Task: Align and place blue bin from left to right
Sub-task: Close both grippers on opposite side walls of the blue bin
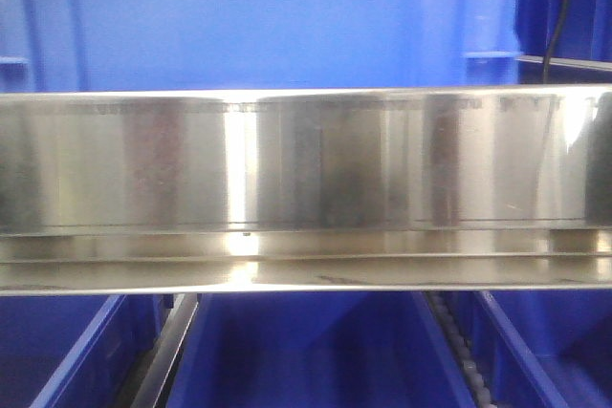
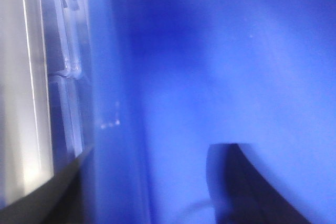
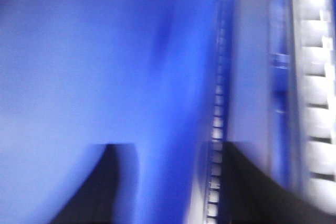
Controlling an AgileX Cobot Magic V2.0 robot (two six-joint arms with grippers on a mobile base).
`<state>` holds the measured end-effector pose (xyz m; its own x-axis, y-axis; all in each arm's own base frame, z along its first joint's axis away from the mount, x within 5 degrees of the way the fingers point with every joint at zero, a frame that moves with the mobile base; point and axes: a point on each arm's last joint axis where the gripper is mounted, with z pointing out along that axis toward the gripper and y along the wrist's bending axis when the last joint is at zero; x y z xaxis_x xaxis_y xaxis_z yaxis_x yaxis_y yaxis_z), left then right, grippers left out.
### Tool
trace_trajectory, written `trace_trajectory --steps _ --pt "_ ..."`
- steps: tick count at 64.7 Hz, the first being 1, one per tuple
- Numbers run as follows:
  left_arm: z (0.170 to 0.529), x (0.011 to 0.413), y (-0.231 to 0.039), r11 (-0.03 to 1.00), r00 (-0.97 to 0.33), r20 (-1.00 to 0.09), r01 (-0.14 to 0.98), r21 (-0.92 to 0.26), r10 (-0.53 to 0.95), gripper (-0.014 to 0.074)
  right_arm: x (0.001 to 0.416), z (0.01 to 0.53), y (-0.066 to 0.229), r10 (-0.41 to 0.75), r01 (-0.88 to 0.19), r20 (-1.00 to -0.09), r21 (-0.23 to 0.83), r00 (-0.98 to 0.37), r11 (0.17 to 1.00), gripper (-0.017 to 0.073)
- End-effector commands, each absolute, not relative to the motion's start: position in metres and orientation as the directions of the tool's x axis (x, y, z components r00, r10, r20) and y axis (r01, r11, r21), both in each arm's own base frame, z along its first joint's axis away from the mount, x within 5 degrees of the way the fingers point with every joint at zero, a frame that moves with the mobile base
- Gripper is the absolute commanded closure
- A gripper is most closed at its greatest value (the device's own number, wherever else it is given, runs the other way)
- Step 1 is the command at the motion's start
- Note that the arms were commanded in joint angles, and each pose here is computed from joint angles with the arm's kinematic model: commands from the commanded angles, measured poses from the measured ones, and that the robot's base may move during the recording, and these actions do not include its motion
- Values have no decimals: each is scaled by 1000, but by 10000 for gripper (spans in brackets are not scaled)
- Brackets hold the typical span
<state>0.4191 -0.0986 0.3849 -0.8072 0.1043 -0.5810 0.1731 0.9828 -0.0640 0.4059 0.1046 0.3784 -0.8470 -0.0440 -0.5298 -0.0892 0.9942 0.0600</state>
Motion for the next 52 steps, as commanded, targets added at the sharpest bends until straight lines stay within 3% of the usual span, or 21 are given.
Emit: trace_trajectory --steps 1,26,52 --pt "389 417 -102 978 -800 -588 195 -72 116 711 409 381 103 -32 -76 -561 56 -827 996 627" --pt "395 412 -105 971 -799 -594 207 -123 95 705 409 384 105 -28 -83 -580 68 -814 994 628" --pt "452 370 -101 958 -726 -687 209 -198 16 705 386 438 100 -2 -98 -686 100 -728 990 628"
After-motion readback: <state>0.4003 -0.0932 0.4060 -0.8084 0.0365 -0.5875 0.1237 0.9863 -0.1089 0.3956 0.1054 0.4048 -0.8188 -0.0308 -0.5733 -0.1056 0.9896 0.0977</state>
